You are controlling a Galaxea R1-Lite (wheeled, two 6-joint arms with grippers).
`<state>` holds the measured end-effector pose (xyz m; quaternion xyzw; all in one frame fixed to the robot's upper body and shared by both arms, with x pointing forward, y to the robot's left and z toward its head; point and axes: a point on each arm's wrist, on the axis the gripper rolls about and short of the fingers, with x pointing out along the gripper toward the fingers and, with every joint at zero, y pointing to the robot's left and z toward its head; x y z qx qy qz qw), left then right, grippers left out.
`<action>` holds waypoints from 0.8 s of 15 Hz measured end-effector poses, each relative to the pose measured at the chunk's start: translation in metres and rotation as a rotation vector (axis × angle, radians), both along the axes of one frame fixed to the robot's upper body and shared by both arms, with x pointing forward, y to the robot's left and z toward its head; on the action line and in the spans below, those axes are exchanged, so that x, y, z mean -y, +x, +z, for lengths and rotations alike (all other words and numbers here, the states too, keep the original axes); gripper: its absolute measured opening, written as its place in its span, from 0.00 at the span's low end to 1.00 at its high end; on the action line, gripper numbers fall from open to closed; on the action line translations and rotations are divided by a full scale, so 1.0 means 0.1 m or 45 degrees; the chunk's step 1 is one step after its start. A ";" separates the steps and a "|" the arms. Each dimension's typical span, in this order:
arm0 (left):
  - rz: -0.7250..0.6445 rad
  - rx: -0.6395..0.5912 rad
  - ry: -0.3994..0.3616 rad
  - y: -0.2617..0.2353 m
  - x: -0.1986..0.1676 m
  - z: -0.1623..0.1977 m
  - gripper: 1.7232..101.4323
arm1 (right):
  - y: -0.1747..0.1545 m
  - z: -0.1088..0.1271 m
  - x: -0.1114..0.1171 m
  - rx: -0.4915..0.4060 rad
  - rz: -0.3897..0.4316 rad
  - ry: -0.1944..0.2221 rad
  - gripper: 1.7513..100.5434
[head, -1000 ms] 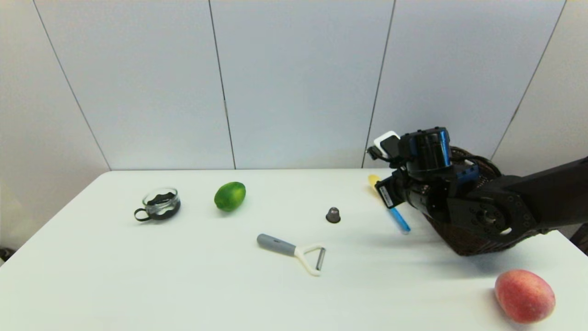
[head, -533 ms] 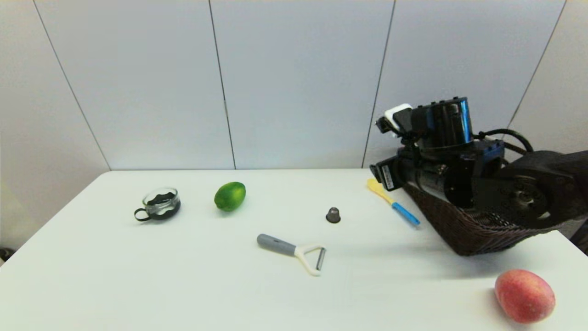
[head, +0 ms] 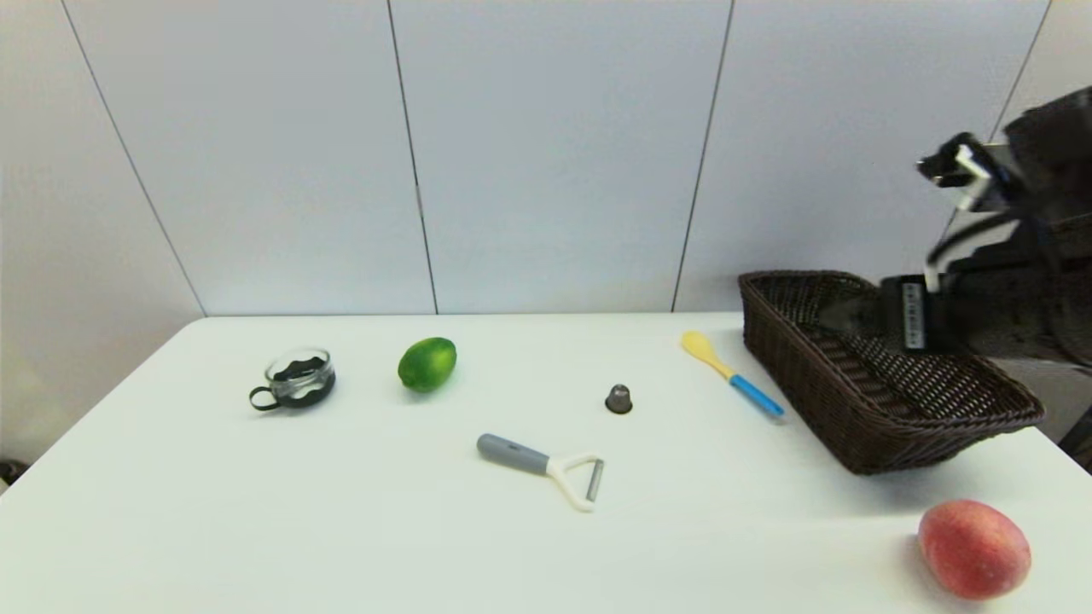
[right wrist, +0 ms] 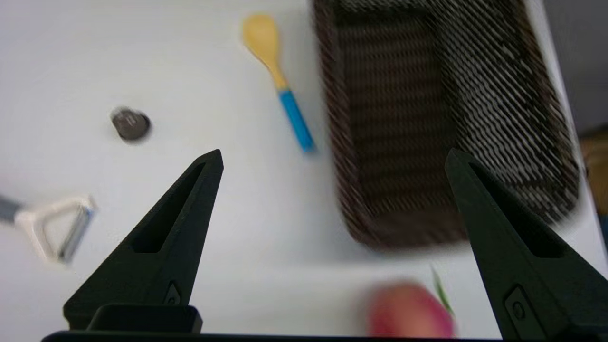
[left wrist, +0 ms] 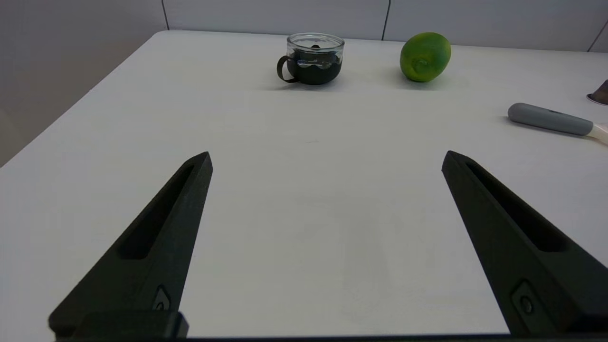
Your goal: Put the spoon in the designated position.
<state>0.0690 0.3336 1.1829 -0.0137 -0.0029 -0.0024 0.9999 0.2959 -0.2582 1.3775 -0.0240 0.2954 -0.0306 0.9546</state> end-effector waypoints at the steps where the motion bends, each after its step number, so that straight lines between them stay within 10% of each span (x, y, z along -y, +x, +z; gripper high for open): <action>1: 0.000 -0.001 -0.001 0.00 0.00 0.00 0.96 | -0.15 0.05 0.14 0.006 -0.007 0.028 0.93; 6: 0.000 -0.001 -0.001 0.00 0.00 0.00 0.96 | -1.12 0.08 0.69 0.174 0.006 0.059 0.95; 12: 0.001 -0.001 -0.001 0.00 0.00 0.00 0.96 | -2.19 -0.48 0.82 0.426 0.033 0.032 0.96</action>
